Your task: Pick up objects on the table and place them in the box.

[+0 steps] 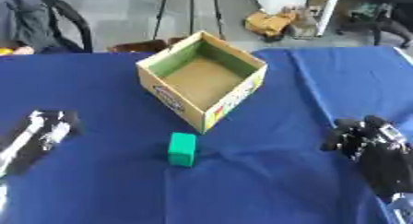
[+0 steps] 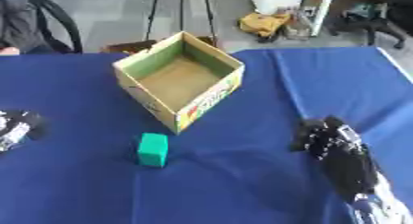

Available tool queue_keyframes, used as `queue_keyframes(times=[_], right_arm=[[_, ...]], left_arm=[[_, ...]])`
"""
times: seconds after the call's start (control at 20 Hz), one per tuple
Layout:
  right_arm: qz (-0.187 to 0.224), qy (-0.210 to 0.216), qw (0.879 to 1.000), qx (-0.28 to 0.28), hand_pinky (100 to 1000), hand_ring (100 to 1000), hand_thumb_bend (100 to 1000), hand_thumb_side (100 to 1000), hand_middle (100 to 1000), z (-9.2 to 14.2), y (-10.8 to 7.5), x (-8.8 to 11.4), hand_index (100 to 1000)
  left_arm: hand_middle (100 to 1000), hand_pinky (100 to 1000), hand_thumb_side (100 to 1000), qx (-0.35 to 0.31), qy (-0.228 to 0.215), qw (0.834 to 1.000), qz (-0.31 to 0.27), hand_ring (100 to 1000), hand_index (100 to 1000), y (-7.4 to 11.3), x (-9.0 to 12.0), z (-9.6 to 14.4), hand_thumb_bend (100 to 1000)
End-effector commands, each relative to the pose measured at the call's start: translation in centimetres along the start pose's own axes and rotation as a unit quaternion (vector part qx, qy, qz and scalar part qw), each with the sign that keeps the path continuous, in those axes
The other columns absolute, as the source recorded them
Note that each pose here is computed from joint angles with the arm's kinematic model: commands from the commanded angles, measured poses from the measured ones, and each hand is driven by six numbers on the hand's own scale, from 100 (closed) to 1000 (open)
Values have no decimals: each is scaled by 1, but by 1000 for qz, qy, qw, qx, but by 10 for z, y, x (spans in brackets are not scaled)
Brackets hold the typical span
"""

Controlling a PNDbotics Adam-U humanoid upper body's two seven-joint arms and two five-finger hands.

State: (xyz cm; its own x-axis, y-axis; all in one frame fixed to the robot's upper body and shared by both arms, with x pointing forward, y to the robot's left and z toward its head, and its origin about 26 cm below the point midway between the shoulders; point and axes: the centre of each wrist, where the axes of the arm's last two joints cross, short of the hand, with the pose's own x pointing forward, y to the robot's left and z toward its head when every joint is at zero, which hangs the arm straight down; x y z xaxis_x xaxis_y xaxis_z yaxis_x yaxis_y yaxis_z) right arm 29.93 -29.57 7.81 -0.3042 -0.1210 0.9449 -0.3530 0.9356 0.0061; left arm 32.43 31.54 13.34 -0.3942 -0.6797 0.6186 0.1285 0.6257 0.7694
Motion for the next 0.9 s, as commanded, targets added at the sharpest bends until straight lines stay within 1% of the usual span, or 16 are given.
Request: queue_keyframes(times=[0.05, 0.4, 0.5, 0.55, 0.6, 0.8, 0.9], right_arm=[[8, -8, 1000, 4, 643, 581, 100, 914, 565, -3, -2, 7, 746], [8, -8, 1000, 7, 642, 581, 100, 913, 565, -3, -2, 7, 746], [8, -8, 1000, 7, 642, 581, 100, 914, 565, -3, -2, 7, 746], [7, -8, 1000, 8, 643, 581, 100, 914, 565, -3, -2, 6, 746], [7, -7, 1000, 9, 643, 581, 100, 913, 565, -3, -1, 6, 746], [7, -7, 1000, 10, 643, 581, 100, 913, 565, -3, -1, 6, 746], [6, -7, 1000, 11, 643, 581, 100, 913, 565, -3, -1, 6, 746]], left_arm=[[475, 607, 1000, -5, -23, 999, -25, 785, 586, 12, 9, -4, 138], [500, 617, 1000, -27, -49, 997, -48, 800, 641, 12, 18, -14, 120], [530, 629, 1000, -24, -56, 996, -63, 814, 670, 12, 23, -19, 106], [534, 630, 1000, -21, -61, 995, -72, 813, 681, 12, 26, -21, 139], [542, 631, 981, -20, -67, 994, -80, 811, 695, 11, 29, -24, 186], [569, 636, 835, -42, -100, 987, -119, 815, 721, 3, 44, -37, 340], [578, 635, 773, -46, -114, 983, -136, 814, 727, 0, 51, -44, 382]])
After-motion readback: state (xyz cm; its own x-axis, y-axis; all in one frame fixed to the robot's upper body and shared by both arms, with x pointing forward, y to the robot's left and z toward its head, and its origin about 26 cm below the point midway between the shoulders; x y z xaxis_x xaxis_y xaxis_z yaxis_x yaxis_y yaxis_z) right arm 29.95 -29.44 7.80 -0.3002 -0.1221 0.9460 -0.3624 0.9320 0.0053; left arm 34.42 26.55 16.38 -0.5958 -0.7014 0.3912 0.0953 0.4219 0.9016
